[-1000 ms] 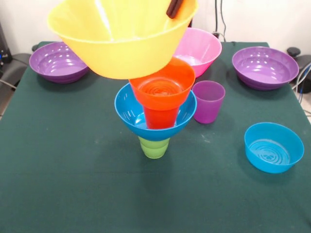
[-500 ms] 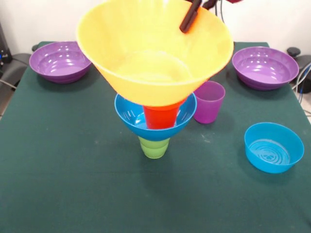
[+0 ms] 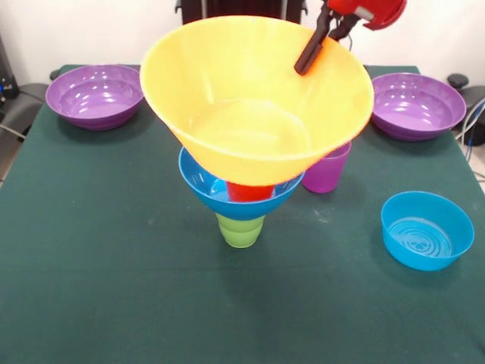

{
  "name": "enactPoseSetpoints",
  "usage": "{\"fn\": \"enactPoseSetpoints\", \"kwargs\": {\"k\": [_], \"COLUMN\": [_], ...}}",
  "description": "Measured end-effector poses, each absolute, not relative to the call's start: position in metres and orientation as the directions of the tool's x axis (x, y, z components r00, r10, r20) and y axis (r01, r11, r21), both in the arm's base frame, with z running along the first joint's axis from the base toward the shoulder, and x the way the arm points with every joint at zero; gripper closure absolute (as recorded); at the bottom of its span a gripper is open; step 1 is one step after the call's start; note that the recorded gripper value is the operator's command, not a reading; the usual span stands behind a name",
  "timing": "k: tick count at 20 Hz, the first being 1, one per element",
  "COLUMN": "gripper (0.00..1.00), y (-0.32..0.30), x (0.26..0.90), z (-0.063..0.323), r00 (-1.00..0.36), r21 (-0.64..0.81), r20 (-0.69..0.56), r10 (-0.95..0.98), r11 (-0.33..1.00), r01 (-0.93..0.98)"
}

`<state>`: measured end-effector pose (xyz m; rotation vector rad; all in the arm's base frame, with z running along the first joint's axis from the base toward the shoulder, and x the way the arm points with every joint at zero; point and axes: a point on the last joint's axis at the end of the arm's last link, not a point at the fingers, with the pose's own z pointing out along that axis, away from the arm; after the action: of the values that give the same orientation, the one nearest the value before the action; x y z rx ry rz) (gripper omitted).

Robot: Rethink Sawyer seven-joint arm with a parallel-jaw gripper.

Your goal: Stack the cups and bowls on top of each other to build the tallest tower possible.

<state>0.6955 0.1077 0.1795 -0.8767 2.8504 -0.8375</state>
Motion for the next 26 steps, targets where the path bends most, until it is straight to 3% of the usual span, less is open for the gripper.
{"fn": "enactPoseSetpoints", "kwargs": {"k": [8,26], "gripper": [1.00,1.00], "y": [0.108,0.109], "x": [0.687,0.682], "z": [0.166,0.175], "r00": [-0.832,-0.831], "r21": [-0.522,-0.550], "r20": [0.153,0.166], "r10": [-0.534,-0.531], "r11": [0.671,0.649], "r01": [-0.527,-0.525]}}
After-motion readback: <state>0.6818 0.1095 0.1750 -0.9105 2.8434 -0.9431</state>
